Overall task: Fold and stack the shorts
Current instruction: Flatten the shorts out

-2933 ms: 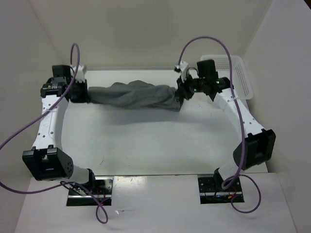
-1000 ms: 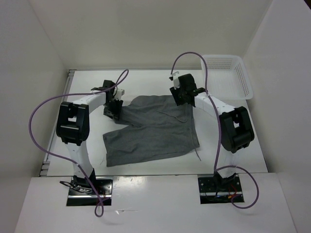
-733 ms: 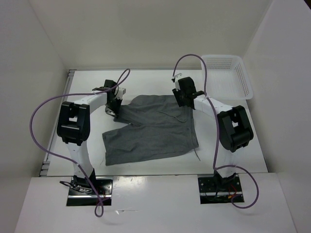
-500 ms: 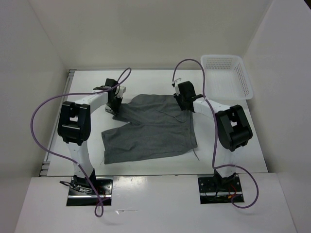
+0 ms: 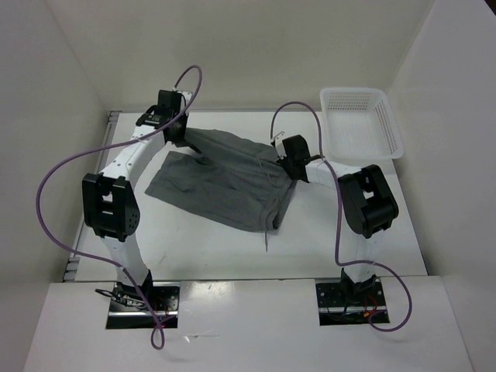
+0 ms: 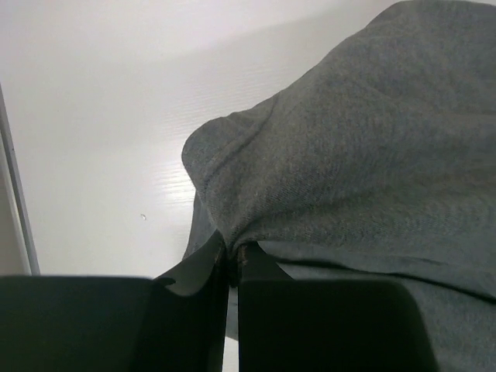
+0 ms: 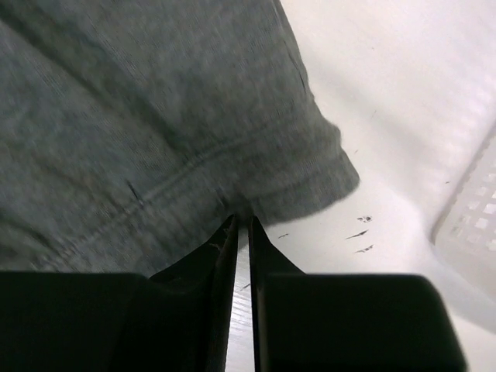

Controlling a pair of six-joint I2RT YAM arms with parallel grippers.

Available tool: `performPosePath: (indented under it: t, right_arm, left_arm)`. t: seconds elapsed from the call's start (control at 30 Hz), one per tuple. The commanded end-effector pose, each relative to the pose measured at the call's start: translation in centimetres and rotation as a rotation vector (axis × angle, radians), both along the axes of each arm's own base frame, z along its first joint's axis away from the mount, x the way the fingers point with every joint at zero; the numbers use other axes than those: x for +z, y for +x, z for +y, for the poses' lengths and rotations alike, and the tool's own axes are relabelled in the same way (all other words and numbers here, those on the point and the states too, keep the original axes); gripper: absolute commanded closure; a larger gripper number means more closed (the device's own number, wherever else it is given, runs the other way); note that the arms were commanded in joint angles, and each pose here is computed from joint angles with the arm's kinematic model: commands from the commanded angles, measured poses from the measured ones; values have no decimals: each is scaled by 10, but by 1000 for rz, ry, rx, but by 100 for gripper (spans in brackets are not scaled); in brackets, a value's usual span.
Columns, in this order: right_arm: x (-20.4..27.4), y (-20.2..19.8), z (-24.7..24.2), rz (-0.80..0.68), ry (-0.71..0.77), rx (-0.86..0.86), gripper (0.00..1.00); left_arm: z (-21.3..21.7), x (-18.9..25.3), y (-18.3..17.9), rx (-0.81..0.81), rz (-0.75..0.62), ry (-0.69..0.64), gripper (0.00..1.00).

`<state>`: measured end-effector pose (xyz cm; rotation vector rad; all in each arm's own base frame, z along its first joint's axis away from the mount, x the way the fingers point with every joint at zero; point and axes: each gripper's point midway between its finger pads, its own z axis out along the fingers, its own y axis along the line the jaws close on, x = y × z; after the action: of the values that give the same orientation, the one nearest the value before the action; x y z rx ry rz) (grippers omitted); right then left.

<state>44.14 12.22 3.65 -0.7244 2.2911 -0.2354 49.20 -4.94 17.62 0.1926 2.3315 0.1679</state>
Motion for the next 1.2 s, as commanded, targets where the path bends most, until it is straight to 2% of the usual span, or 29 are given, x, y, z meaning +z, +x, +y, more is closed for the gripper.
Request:
performPosePath:
  t: [0.0, 0.03, 0.13, 0.17, 0.2, 0.3, 0.33, 0.37, 0.43, 0.47, 0.53, 0.6, 0.67, 0.7, 0.8, 0.83, 0.9, 0.93, 0.97, 1.03, 1.1, 1.17]
  right_arm:
    - [5, 11, -3, -48, -26, 17, 86]
    - [5, 11, -3, -48, -26, 17, 86]
    - [8, 14, 3, -51, -10, 44, 81]
    - [15, 15, 4, -57, -10, 59, 79]
    - [14, 13, 3, -47, -21, 67, 79]
    - [30, 12, 9, -58, 3, 104, 72]
    - [38, 13, 9, -76, 3, 111, 70]
    - [45, 14, 10, -86, 6, 110, 66]
    - [67, 20, 13, -126, 42, 89, 64]
    - [71, 21, 14, -125, 52, 80, 64]
    - [89, 24, 21, -140, 101, 64, 62]
    - [103, 30, 28, -158, 145, 57, 59]
    - [100, 34, 34, -147, 185, 44, 57]
    - [103, 38, 36, -156, 189, 44, 57]
    - [91, 44, 41, -130, 205, 33, 56]
    - [86, 46, 42, -127, 204, 33, 56]
    - [80, 58, 32, -123, 208, -1, 54]
    - [76, 60, 33, -124, 208, -1, 52]
    - [74, 64, 28, -124, 196, -1, 52]
    - [67, 68, 27, -127, 179, 1, 50]
    - [52, 69, 22, -101, 161, -2, 50]
    - [52, 69, 22, -101, 161, -2, 49]
  left_arm:
    - [2, 35, 0, 31, -69, 43, 100]
    - [4, 39, -1, 39, -79, 48, 100]
    - [0, 2, -26, 16, 35, 73, 97]
    - [4, -19, -38, 20, 89, 92, 96]
    - [12, -54, -64, 25, 184, 125, 96]
    - [16, -88, -101, 7, 288, 130, 92]
    - [18, -109, -123, -5, 365, 133, 81]
    - [15, -113, -133, -21, 397, 116, 74]
    - [-1, -115, -162, -90, 500, 22, 58]
    - [-6, -110, -179, -112, 549, -12, 46]
    - [-26, -94, -187, -173, 561, -115, 40]
    - [-45, -58, -174, -231, 499, -202, 29]
    - [-52, -33, -149, -250, 410, -235, 26]
    - [-49, -6, -119, -242, 307, -245, 26]
    - [-27, 2, -59, -184, 194, -257, 25]
    - [-26, -4, -33, -181, 178, -268, 25]
    - [-21, -19, -8, -165, 191, -270, 25]
    - [-22, -49, 4, -158, 243, -270, 25]
    - [-23, -42, 23, -163, 205, -270, 23]
    - [-33, -70, 36, -190, 248, -309, 22]
    - [-36, -74, 52, -200, 231, -317, 19]
    - [-37, -99, 59, -194, 265, -318, 19]
